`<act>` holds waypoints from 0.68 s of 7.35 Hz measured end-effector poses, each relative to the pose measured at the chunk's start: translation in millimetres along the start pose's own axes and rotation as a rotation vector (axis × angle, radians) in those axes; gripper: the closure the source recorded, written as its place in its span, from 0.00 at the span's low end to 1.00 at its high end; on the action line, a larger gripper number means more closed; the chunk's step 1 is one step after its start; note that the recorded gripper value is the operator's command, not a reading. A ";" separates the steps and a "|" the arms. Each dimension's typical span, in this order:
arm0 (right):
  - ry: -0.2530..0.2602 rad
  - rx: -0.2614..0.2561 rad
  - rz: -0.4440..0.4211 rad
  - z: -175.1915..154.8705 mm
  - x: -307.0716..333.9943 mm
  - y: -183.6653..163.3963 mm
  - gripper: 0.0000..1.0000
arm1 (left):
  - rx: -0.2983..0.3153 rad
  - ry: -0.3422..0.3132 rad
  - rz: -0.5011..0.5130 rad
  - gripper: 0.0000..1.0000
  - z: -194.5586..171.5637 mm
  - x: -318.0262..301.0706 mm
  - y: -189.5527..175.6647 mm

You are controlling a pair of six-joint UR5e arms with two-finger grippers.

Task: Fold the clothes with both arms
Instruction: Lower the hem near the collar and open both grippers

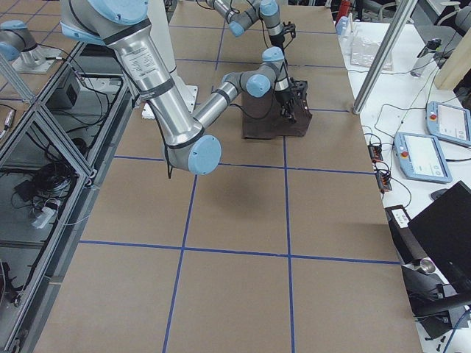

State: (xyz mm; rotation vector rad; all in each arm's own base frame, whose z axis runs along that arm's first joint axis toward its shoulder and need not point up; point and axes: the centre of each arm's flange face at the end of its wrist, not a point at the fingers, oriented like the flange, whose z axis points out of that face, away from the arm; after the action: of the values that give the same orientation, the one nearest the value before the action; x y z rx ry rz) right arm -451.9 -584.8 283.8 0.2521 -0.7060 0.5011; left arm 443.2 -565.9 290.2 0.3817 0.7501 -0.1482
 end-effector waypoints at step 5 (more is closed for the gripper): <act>0.022 -0.003 -0.004 52.1 -7.8 -4.6 1.00 | 0.003 -0.020 0.026 1.00 53.1 -1.6 -23.1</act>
State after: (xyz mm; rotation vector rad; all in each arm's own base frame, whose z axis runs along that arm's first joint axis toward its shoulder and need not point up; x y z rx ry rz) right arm -483.6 -611.6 316.7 0.2444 -0.6844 0.4980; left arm 469.7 -607.9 320.2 0.3920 0.7247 -0.1289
